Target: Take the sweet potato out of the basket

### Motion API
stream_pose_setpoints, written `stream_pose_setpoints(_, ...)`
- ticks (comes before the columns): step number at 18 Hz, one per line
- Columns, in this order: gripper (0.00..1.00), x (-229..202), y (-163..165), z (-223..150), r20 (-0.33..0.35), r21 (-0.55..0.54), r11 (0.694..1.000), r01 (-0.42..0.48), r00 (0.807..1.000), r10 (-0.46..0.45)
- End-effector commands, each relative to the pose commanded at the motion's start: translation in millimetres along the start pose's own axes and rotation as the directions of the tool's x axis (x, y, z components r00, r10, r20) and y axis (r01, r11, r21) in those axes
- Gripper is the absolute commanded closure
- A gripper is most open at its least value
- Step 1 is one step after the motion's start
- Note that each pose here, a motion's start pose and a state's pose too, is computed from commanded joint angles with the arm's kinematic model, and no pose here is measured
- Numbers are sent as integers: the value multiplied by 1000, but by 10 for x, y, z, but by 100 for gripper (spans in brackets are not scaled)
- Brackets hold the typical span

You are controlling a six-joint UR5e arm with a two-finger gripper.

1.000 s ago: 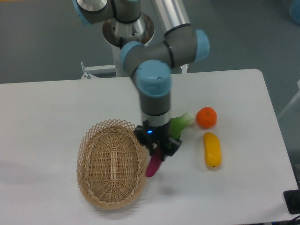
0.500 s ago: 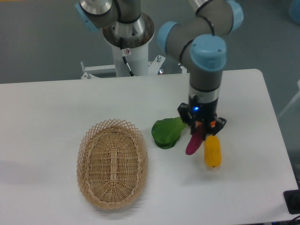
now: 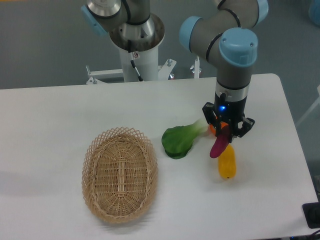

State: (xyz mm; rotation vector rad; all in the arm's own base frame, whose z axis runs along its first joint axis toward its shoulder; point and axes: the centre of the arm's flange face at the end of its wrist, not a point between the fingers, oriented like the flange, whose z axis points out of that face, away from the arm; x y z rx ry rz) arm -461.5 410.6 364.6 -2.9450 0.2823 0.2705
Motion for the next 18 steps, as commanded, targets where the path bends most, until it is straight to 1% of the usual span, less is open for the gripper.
stream_pose_setpoints(18, 55, 5, -19, 6, 2, 3, 1000, -3, 1000, 3)
